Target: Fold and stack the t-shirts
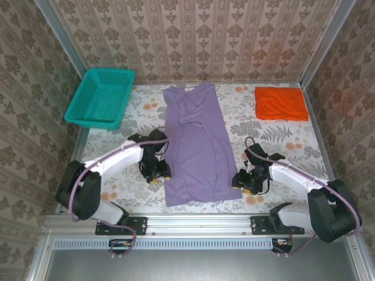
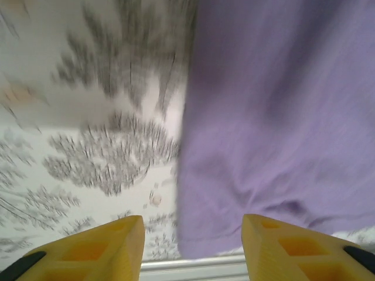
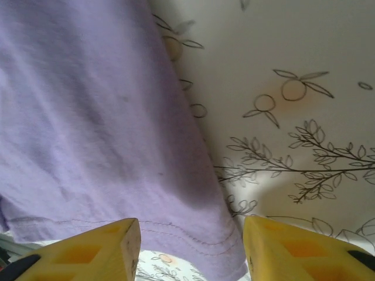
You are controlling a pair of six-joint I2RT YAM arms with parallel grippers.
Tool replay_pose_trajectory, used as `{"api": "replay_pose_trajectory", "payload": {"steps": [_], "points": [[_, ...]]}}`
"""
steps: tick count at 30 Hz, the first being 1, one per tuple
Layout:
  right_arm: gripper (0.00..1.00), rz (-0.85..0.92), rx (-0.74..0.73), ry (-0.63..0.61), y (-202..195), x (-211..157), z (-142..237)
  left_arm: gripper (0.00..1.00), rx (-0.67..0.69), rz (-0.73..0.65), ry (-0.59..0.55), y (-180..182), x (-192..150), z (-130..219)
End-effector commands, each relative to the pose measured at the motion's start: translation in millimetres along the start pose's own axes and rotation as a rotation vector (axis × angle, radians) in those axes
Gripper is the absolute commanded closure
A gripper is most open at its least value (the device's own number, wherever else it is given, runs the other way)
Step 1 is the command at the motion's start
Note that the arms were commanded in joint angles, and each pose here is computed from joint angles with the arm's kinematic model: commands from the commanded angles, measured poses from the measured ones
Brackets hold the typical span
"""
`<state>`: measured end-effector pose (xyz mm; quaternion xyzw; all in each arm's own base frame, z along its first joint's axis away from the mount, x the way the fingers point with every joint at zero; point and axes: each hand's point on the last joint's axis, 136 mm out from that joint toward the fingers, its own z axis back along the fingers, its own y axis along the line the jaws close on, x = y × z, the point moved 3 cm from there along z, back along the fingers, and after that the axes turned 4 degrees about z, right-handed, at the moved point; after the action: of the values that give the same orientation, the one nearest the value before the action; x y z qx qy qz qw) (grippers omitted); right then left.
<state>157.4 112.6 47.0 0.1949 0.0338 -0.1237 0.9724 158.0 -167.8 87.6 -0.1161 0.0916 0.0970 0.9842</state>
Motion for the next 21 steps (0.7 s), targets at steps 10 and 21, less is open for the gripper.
{"api": "replay_pose_trajectory", "payload": {"steps": [10,21], "points": [[0.53,-0.089,-0.024,0.051,-16,-19,-9,0.51,-0.181,-0.015,0.154,-9,-51,-47],[0.76,-0.074,0.030,0.098,-10,-20,-20,0.60,-0.097,-0.004,0.156,9,-53,-65]]}}
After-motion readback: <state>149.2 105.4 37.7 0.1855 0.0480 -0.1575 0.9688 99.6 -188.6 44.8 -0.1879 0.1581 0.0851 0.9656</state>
